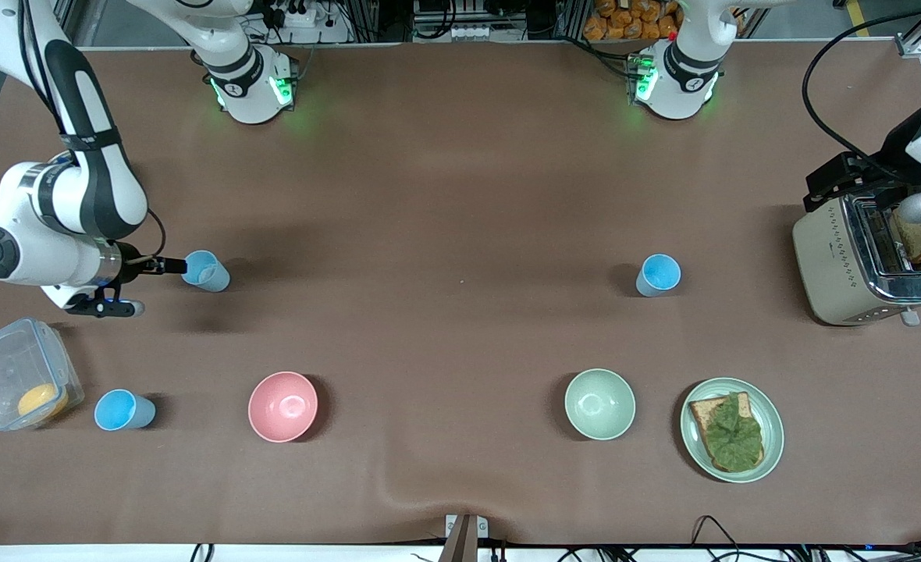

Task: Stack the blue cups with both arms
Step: 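Reach the right gripper to the blue cup beside the saucepan and grasp it, then carry the blue cup with the right gripper to the table middle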

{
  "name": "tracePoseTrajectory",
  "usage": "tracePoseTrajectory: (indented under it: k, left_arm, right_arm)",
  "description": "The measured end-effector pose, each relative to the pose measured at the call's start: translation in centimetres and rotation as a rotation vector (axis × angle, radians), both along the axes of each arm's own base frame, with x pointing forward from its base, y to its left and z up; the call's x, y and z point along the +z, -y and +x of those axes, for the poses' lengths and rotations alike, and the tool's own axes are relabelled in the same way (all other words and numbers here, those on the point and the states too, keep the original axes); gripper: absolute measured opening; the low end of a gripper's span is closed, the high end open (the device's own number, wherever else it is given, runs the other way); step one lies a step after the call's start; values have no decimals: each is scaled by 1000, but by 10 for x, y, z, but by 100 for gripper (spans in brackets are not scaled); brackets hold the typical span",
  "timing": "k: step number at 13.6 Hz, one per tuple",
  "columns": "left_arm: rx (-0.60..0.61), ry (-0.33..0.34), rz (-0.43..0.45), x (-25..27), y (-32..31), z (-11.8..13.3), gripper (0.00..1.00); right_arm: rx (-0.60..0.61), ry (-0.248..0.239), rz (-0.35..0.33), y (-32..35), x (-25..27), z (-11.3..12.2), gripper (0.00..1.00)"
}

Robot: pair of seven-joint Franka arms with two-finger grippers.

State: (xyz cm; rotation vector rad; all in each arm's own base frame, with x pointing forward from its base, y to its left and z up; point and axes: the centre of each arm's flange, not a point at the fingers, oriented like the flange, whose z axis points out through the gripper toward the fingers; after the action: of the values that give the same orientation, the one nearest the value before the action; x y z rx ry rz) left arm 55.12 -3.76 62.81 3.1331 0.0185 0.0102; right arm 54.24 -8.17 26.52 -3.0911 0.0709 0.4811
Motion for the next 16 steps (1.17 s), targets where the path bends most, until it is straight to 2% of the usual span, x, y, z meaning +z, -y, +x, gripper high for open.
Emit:
tracePoseTrajectory:
  k: [5, 6, 10, 13, 14, 16]
  left_arm:
    - [0, 0, 0, 0, 0, 0, 100]
    - [0, 0, 0, 0, 0, 0, 100]
    - [0, 0, 0, 0, 0, 0, 100]
    - [0, 0, 0, 0, 0, 0, 100]
    - [0, 0, 0, 0, 0, 0, 100]
    - [0, 0, 0, 0, 0, 0, 100]
  right_arm:
    - [42, -29, 18, -2, -33, -7, 100]
    - [42, -38, 19, -3, -38, -8, 91]
    - [43, -53, 22, -3, -45, -9, 44]
    - [45, -84, 28, -7, -39, -8, 6]
    - [43, -96, 28, -9, -34, -4, 3]
    - [20, -114, 36, -22, -22, 4, 3]
